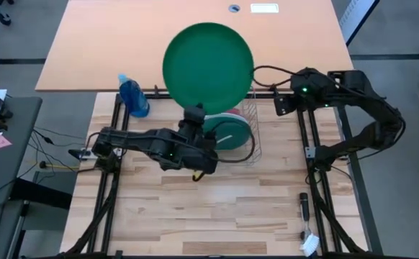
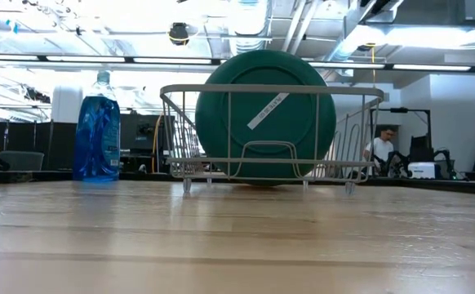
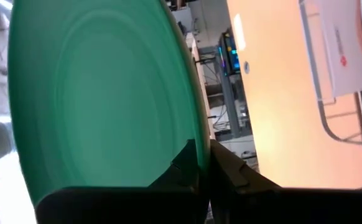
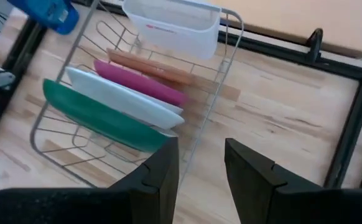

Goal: Sort dishes
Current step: Put the green plate in the dish rack

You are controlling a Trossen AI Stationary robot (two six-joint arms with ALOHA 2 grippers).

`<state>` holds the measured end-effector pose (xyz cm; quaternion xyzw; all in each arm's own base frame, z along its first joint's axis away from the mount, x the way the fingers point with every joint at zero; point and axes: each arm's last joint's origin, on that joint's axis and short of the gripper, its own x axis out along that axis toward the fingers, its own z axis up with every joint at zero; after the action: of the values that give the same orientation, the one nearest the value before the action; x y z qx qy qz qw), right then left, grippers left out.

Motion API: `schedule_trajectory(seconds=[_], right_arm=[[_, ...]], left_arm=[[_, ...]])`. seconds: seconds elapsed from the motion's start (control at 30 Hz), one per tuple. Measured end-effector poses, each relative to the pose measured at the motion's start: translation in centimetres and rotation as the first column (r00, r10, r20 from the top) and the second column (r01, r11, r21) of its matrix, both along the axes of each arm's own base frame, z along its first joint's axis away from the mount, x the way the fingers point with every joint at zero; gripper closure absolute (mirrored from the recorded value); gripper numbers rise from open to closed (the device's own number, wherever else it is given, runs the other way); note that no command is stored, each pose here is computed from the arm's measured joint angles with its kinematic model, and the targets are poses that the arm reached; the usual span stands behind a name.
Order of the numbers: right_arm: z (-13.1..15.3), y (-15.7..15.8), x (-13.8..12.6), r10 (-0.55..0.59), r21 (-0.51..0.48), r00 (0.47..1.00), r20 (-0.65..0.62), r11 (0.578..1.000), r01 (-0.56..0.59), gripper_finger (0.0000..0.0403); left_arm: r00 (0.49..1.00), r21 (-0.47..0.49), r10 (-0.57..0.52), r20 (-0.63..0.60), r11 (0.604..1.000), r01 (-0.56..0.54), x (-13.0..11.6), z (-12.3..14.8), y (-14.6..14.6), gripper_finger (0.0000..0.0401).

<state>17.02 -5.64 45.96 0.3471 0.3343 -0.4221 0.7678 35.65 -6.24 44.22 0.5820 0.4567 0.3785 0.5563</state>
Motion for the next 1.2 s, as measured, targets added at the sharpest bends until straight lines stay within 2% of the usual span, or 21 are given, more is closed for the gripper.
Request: schedule_trajectory(seconds=[0.17,0.33,0.53,0.77,0.87,0.9,0.97,1.07,1.2], right_arm=[[0.6,1.2,-1.2,0.003,0.016,0.998,0.060,1.000,-0.004,0.0271],[1.2,2.6,-2.7,0.026,0.036,0.991,0.128,0.999,-0.031,0.0271],[1.7,3.2,-4.2,0.042,0.003,0.986,0.163,0.999,-0.044,0.0271],[1.8,3.2,-4.2,0.021,-0.015,0.986,0.164,1.000,-0.019,0.0271],[1.7,3.2,-3.9,0.044,-0.029,0.988,0.146,0.999,-0.041,0.0271],[1.6,3.1,-3.7,0.050,-0.032,0.990,0.135,0.998,-0.046,0.0271],[1.5,3.1,-3.4,0.052,-0.032,0.990,0.128,0.998,-0.048,0.0272],[1.5,3.1,-3.3,0.042,-0.024,0.991,0.130,0.999,-0.039,0.0271],[1.5,3.2,-3.3,0.054,-0.004,0.989,0.135,0.999,-0.054,0.0271]], left_arm=[[0.997,-0.005,-0.002,-0.072,1.000,0.002,-1.9,-0.2,0.4,0.0401],[0.999,-0.033,-0.003,-0.050,0.999,0.001,-2.9,0.5,0.9,0.0401],[0.999,-0.026,0.012,-0.038,1.000,-0.013,-3.4,1.1,1.4,0.0401],[1.000,-0.106,-0.008,-0.007,0.994,0.007,-3.4,1.0,1.7,0.0401],[0.999,-0.206,-0.010,0.044,0.978,0.019,-3.2,0.7,2.3,0.0401],[0.997,-0.275,-0.012,0.073,0.961,0.031,-3.1,0.6,2.6,0.0401],[0.990,-0.446,0.008,0.140,0.893,0.056,-2.8,0.2,3.4,0.0401],[0.980,-0.658,0.061,0.189,0.749,0.080,-2.5,-0.4,4.8,0.0401],[0.984,-0.812,0.005,0.181,0.566,0.146,-2.0,-0.6,5.5,0.0401]])
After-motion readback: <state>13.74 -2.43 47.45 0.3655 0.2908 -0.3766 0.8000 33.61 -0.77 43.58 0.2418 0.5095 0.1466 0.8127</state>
